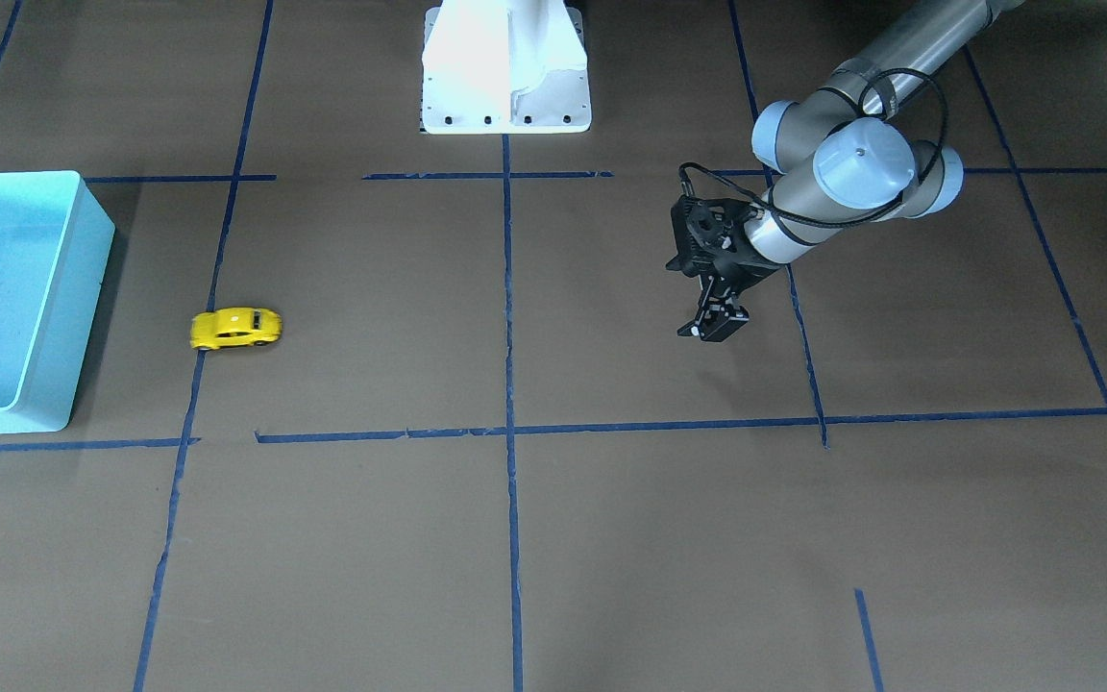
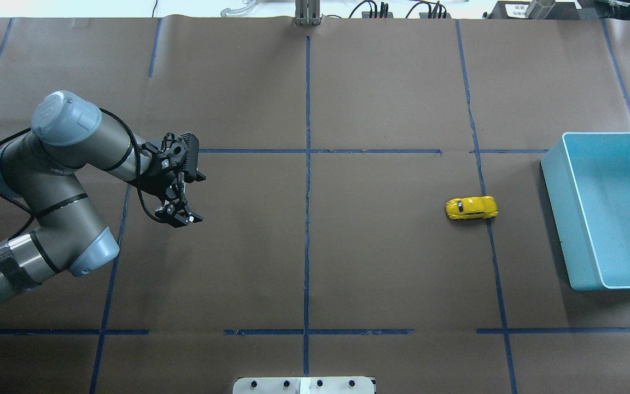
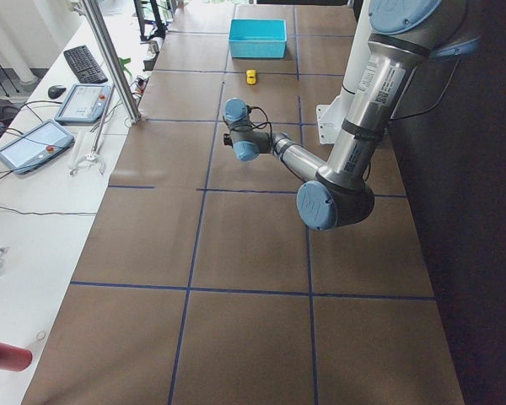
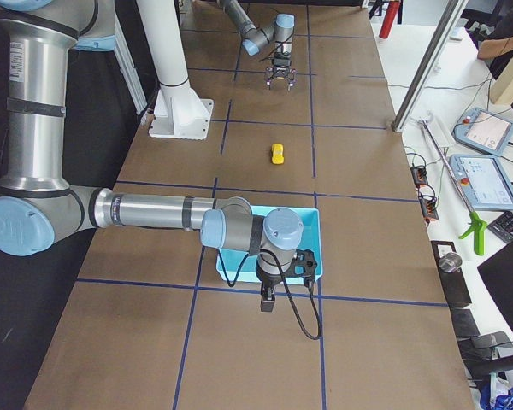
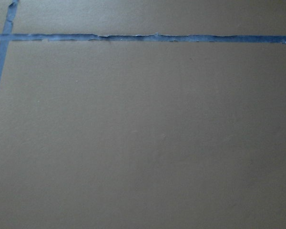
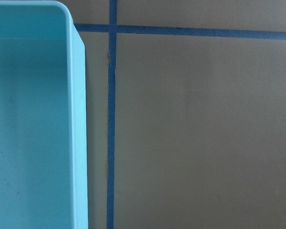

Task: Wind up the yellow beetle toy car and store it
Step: 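Withdraw the left arm out of view while the right arm moves toward the bin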

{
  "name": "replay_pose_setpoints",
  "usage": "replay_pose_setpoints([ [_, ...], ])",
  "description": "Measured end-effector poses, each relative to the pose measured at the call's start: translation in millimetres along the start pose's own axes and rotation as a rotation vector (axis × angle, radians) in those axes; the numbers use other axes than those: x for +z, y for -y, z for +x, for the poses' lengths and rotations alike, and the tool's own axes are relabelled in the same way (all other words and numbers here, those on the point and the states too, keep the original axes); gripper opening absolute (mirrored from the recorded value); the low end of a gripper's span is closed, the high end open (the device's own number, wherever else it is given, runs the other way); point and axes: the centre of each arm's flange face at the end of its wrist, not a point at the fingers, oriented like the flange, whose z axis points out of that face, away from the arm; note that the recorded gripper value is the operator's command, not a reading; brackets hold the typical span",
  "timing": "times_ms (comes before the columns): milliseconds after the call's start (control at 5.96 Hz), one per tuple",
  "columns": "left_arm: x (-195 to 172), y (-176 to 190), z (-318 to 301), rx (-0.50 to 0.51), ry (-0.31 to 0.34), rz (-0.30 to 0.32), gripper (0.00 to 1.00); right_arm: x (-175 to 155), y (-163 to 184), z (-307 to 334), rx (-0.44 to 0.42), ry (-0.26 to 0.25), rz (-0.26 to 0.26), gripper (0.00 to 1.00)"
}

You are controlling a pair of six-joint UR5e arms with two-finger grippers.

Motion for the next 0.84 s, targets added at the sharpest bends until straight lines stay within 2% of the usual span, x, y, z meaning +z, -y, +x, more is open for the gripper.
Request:
replay_pose_setpoints([
  [335, -64, -39, -12, -0.188, -0.011, -0.051, 1.00, -2, 1, -2, -0.004, 0.003, 0.005, 1.00],
  [503, -93, -55, -13, -0.277, 0.005, -0.097, 1.00, -6, 2, -5, -0.012, 0.005, 0.012, 1.00],
  [839, -141, -79, -22, -0.485, 0.064, -0.227, 1.00, -23, 4, -22, -0.050, 0.004, 0.048, 1.00],
])
